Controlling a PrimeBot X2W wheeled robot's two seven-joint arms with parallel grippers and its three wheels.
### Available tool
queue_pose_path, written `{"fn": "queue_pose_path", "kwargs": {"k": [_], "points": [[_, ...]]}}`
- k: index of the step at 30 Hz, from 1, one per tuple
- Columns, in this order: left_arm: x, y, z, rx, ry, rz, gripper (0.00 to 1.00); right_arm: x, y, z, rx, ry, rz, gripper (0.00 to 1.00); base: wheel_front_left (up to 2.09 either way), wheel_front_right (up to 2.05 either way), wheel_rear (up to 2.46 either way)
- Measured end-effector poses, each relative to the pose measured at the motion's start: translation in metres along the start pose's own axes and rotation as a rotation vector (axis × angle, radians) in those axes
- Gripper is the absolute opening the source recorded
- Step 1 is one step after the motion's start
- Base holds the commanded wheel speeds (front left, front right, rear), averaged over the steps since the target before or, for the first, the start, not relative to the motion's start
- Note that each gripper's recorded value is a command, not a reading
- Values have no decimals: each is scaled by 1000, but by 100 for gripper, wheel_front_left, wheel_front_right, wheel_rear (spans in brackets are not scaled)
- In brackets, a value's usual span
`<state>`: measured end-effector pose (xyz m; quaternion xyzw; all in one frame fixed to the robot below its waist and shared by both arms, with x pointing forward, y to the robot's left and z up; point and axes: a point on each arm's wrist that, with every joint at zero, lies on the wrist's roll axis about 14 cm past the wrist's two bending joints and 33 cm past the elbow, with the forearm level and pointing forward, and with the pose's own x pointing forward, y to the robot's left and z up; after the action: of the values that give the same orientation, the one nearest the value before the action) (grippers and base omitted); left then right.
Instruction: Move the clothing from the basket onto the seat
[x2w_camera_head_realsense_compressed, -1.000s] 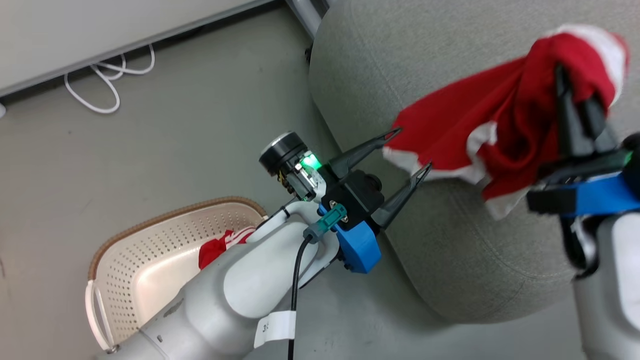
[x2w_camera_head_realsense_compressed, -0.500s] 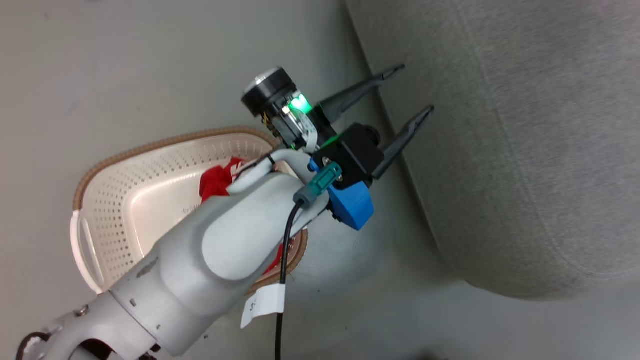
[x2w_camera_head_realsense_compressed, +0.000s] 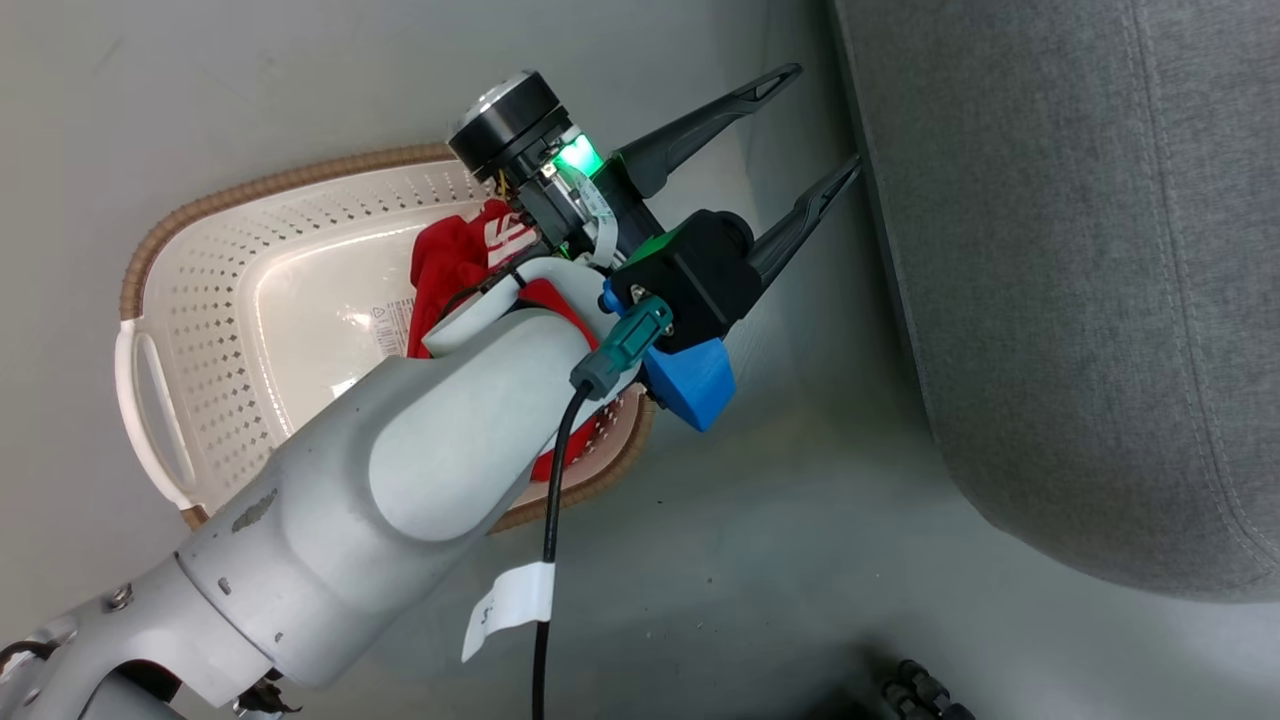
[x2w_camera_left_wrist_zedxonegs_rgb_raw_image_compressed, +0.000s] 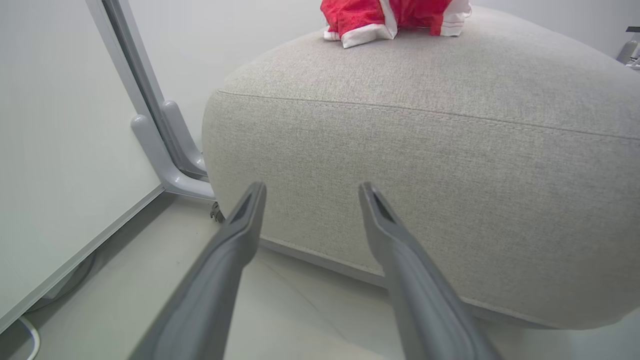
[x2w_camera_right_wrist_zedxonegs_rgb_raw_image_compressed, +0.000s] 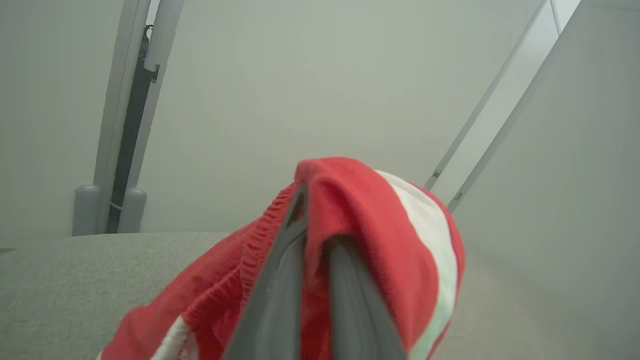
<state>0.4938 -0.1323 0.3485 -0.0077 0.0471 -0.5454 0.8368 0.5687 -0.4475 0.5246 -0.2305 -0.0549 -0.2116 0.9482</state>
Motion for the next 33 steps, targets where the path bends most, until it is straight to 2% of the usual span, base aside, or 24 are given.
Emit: {"fn": "queue_pose_path", "kwargs": {"k": [7, 13, 14, 15, 16, 23, 27, 33], "points": [[-1, -2, -8, -10, 10, -11, 100, -29, 18, -65, 87, 185, -12, 0, 0, 0, 0], [-2, 1, -11, -8, 18, -4, 100, -48, 26, -88, 138, 262, -23, 0, 0, 0, 0], [-2, 1, -11, -7, 19, -5, 100, -51, 26, -90, 150, 269, -27, 4, 0, 0, 0], [-2, 0, -9, -5, 17, -6, 100, -53, 26, -90, 151, 273, -27, 48, 0, 0, 0], [-1, 0, -7, -4, 15, -6, 100, -55, 24, -88, 152, 268, -31, 100, 0, 0, 0], [-2, -7, 14, -6, -19, 11, 100, -85, 6, -73, 181, 250, -61, 100, 0, 0, 0], [-7, -16, 29, -21, -32, 31, 100, -115, 4, -67, 172, 270, -35, 100, 0, 0, 0], [-20, -14, 64, -28, -68, 125, 100, -132, 17, -24, 170, 191, 62, 100, 0, 0, 0]]}}
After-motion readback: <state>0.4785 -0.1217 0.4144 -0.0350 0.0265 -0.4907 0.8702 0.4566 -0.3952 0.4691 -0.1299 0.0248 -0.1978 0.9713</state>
